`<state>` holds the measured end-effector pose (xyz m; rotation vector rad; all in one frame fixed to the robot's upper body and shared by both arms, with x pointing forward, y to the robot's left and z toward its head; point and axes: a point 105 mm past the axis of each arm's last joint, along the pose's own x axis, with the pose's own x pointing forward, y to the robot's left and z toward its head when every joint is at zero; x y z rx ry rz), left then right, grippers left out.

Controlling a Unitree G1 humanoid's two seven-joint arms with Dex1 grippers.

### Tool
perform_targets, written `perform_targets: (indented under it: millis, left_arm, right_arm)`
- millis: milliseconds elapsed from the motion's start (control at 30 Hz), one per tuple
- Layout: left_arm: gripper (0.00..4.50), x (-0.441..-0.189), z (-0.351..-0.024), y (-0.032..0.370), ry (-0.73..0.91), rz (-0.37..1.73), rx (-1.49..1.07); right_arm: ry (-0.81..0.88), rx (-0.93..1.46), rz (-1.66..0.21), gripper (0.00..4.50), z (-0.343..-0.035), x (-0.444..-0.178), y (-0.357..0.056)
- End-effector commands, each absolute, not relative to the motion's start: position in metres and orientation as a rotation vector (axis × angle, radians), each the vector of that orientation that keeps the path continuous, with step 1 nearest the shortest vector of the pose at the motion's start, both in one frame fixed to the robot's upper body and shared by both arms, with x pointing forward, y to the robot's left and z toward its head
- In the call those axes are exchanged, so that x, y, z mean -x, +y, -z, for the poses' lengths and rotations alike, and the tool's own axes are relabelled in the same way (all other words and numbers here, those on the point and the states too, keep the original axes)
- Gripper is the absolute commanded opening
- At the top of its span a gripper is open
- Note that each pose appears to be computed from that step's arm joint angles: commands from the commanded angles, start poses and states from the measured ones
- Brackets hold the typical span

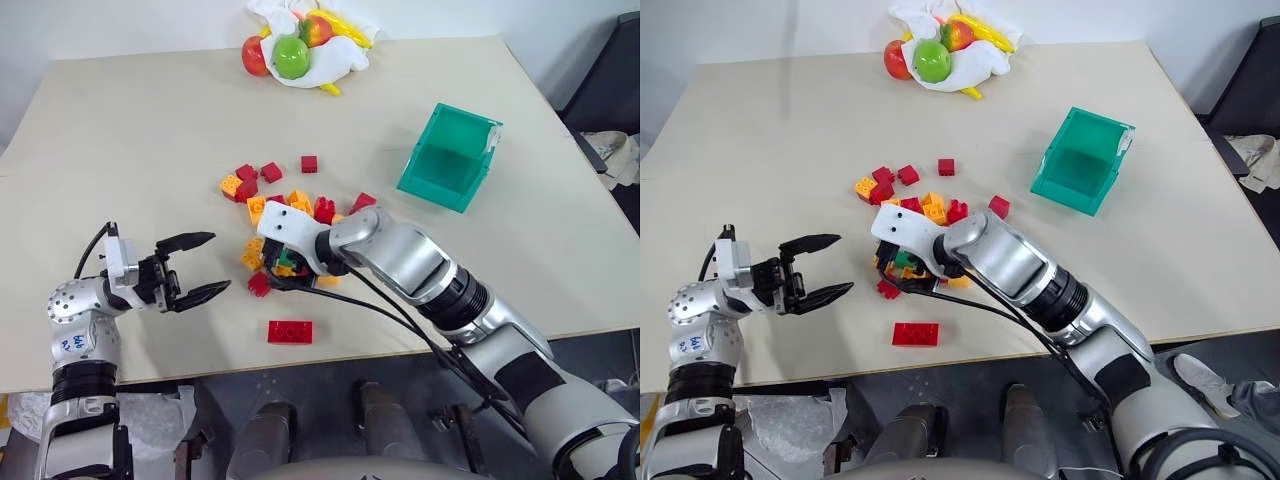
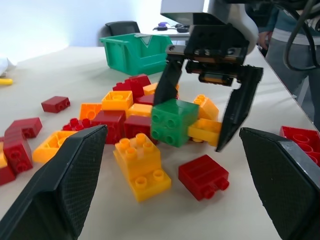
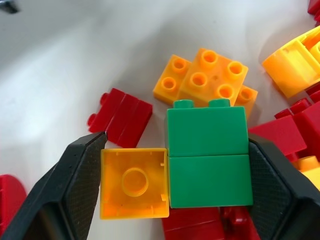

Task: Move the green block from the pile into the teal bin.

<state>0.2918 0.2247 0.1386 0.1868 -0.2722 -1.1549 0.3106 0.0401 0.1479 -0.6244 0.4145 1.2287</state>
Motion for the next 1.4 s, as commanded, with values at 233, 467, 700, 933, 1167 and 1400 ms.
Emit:
perform_targets:
  millis: [233,467,700,933,1167,1400]
  left_arm:
    - [4.50,-0.295,-0.142,0.225,-0.280,1.157,-0.192]
    - [4.50,-0.296,-0.142,0.226,-0.278,1.149,-0.196]
    - [4.50,-0.297,-0.142,0.225,-0.280,1.145,-0.194]
    - [4.50,-0.298,-0.142,0.223,-0.286,1.142,-0.192]
    - [4.50,-0.297,-0.141,0.223,-0.286,1.141,-0.189]
    - [4.50,-0.297,-0.143,0.217,-0.288,1.164,-0.184]
  right_arm:
    - [0.460,0.492,-1.466,4.48,-0.161,-0.283,0.040]
    - [0.464,0.481,-1.374,4.48,-0.159,-0.296,0.049]
    - [0.456,0.567,-1.413,4.48,-0.151,-0.292,0.054]
    - [0.471,0.678,-1.518,4.48,-0.142,-0.274,0.059]
    - [0.442,0.654,-1.502,2.87,-0.150,-0.276,0.061]
    - [0.362,0.564,-1.490,0.51,-0.179,-0.270,0.045]
